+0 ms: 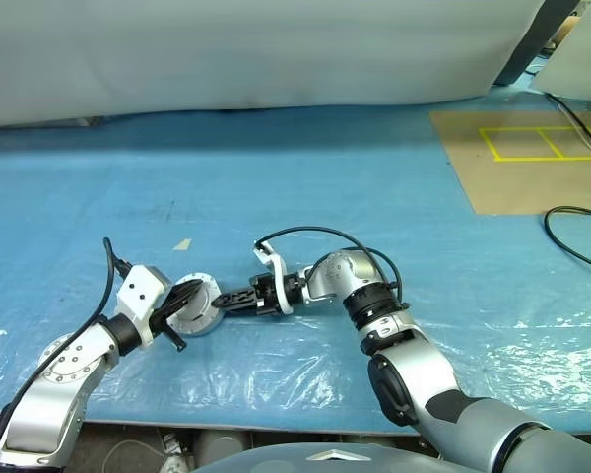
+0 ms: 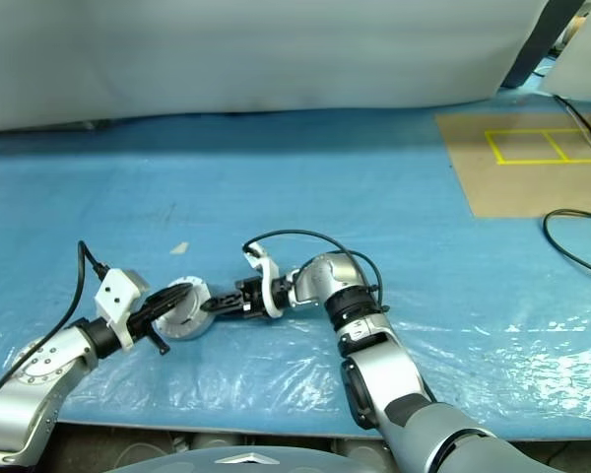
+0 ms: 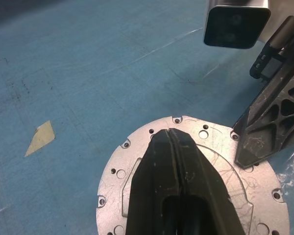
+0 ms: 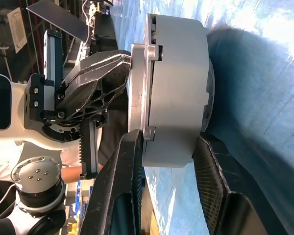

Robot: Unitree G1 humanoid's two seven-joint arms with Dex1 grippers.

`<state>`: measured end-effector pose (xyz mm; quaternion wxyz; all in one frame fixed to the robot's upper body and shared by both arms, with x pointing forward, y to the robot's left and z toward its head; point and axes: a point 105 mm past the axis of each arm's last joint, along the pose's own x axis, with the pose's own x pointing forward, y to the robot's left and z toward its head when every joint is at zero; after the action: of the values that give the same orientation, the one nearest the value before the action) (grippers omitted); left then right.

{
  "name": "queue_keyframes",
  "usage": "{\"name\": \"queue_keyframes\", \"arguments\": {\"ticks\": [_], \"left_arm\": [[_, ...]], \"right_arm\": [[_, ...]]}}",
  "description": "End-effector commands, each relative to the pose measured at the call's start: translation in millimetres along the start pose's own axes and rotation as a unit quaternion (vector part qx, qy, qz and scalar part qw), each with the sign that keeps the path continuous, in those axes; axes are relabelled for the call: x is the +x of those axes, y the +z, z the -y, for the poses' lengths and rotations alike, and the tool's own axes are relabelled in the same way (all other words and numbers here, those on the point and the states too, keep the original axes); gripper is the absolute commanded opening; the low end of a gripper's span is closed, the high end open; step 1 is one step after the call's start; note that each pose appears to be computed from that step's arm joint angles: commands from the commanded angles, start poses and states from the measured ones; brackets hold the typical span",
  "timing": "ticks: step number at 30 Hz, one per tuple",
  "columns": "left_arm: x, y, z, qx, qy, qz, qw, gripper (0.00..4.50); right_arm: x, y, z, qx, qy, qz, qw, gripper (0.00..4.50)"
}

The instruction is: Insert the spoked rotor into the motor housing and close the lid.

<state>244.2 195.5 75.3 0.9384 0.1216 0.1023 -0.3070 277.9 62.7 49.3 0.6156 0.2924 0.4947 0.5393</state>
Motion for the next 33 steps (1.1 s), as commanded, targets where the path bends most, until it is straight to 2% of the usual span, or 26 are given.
{"name": "queue_keyframes", "arguments": {"ticks": [1, 3, 6, 9, 11, 15, 21, 25, 33], "left_arm": [[-2.4, -23.5, 2.8, -0.006, 0.009, -0.040, 0.999, 0.00], [-2.9, -4.4, -18.8, 0.018, 0.075, 0.009, 0.997, 0.00], [-9.4, 19.0, -41.6, 0.009, 0.145, 0.071, 0.987, 0.00], [-15.5, 26.9, -50.4, 0.009, 0.181, 0.095, 0.979, 0.00], [-21.2, 33.8, -54.1, -0.024, 0.207, 0.130, 0.969, 0.00], [-22.3, 36.4, -43.3, -0.097, 0.199, 0.165, 0.961, 0.00], [-18.9, 33.3, -21.2, -0.219, 0.172, 0.211, 0.937, 0.00], [-16.5, 36.9, -22.3, -0.278, 0.178, 0.245, 0.912, 0.86], [-6.1, 47.0, -21.2, -0.353, 0.163, 0.285, 0.876, 3.73]], "right_arm": [[11.3, 0.1, -1.6, -0.003, -0.007, 0.001, 1.000, 1.14], [9.2, 11.2, -5.8, 0.001, 0.011, 0.033, 0.999, 1.14], [3.9, 29.7, -13.8, 0.018, 0.044, 0.081, 0.996, 1.14], [0.3, 41.4, -23.0, 0.024, 0.070, 0.103, 0.992, 1.14], [-3.5, 48.5, -28.8, 0.028, 0.086, 0.115, 0.989, 1.14], [-10.5, 56.9, -32.7, 0.037, 0.101, 0.132, 0.985, 1.14], [-20.7, 77.7, -44.9, 0.067, 0.149, 0.196, 0.967, 1.14], [-26.5, 89.2, -59.2, 0.079, 0.189, 0.223, 0.953, 1.14], [-31.3, 88.5, -77.3, 0.067, 0.242, 0.215, 0.944, 1.14]]}}
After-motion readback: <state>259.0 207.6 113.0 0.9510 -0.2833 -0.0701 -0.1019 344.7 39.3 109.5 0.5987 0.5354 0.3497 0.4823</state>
